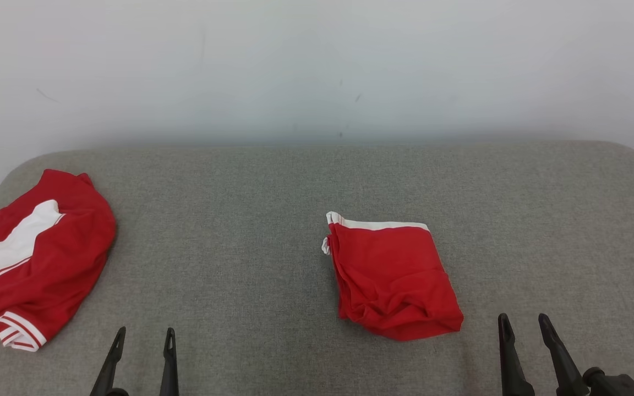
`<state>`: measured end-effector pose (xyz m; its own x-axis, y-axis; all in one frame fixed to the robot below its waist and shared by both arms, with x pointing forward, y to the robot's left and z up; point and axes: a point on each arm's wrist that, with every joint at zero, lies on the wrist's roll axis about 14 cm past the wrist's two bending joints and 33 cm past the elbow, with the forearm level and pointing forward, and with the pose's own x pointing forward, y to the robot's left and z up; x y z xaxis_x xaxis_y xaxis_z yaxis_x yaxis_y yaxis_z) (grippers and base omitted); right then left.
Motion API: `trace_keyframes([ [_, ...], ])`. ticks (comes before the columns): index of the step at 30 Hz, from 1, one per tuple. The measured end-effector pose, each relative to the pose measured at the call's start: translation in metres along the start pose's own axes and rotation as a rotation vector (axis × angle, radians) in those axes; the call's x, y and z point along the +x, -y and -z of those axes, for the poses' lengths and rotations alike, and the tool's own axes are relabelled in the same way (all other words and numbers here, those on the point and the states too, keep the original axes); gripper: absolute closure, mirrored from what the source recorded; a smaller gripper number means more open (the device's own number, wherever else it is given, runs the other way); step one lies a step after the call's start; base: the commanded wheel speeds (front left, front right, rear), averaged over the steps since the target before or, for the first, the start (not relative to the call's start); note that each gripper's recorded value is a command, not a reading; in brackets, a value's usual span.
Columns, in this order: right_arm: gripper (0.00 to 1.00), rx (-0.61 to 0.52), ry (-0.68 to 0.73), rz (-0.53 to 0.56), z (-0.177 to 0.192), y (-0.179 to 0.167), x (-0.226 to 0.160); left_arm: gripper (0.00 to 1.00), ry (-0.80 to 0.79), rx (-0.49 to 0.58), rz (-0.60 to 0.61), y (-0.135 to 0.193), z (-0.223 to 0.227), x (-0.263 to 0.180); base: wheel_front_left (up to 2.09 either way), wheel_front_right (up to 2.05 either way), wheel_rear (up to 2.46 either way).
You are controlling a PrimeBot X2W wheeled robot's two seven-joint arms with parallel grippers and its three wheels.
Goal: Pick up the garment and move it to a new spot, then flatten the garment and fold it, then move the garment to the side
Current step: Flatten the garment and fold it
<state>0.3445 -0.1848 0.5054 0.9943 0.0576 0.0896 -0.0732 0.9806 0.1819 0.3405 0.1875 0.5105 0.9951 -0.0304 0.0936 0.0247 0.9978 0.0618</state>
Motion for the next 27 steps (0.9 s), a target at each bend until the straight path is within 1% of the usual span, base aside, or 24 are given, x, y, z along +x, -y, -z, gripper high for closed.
trace_keyframes([
  [27,0.00,-0.006,-0.041,-0.014,0.013,-0.006,-0.001,0.00,-0.016,0.012,0.001,-0.004,0.005,0.000,0.00,0.00,0.00],
])
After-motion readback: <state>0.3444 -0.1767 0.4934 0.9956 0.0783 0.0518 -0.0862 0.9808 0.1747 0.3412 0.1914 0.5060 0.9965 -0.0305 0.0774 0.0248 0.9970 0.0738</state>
